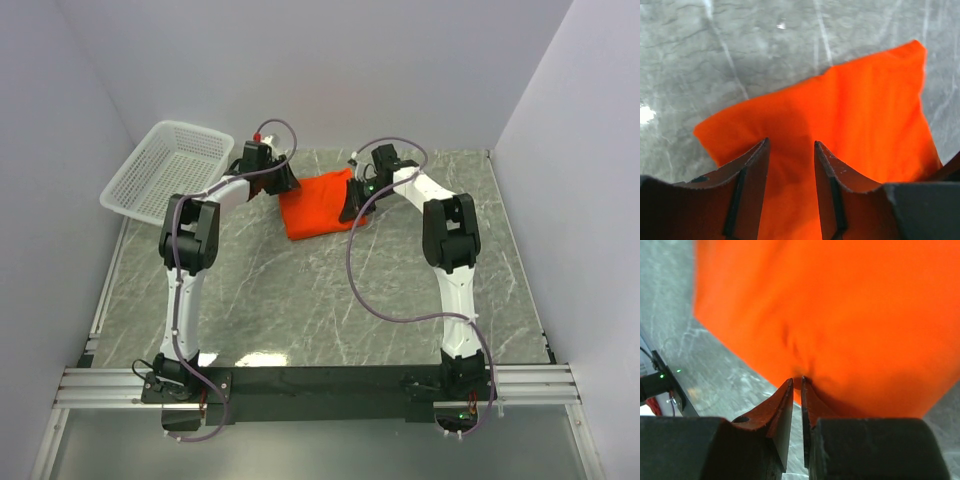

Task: Fold and stack the t-shirts
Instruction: Fold the tshirt

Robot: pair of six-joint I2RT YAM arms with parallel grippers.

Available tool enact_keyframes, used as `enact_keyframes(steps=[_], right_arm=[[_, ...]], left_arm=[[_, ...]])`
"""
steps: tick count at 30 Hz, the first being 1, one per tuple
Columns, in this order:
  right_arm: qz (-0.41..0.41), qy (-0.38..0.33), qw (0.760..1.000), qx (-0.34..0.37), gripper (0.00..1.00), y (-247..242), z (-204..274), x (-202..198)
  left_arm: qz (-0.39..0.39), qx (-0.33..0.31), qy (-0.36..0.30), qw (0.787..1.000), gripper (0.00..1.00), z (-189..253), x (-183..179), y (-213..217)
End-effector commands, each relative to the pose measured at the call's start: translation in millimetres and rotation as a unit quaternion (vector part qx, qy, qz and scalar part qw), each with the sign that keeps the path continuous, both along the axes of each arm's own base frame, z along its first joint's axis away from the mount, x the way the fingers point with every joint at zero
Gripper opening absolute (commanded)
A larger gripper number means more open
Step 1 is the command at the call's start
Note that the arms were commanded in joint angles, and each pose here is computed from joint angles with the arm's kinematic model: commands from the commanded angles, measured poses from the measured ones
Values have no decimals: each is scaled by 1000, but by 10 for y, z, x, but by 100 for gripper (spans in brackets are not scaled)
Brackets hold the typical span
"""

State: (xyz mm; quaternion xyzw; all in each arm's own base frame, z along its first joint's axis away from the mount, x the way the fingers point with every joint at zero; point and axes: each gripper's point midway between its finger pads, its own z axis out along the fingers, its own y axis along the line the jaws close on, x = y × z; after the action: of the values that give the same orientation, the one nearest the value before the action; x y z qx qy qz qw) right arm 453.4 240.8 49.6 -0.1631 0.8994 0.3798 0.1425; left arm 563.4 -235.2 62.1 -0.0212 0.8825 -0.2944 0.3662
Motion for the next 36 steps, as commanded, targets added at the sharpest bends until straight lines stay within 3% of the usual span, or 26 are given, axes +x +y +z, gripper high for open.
enact_keyframes(steps=[1,10,16,21,23,24,30,36], right_arm=[[-31,0,999,-20,18,-153,-19,45],[-60,50,997,-22,17,-342,-255,-80],[-47,46,998,1,19,-331,-158,-82],[83,-23,989,116,24,-209,421,-238],[98,-46,984,143,24,-183,625,-244],[101,-64,982,149,24,-180,719,-192],[26,-61,985,157,23,-107,968,256],[-123,-5,981,149,17,-54,782,846]], left_arm=[[21,-31,-17,999,46,181,222,-3],[89,-40,5,995,46,69,458,133],[100,-34,2,994,46,77,505,192],[73,-33,-76,994,48,595,549,180],[57,-35,-134,989,49,1042,566,170],[56,-32,-148,987,56,1163,556,183],[4,-50,-205,977,63,1902,117,142],[-98,-132,-118,979,61,1568,-537,-240]])
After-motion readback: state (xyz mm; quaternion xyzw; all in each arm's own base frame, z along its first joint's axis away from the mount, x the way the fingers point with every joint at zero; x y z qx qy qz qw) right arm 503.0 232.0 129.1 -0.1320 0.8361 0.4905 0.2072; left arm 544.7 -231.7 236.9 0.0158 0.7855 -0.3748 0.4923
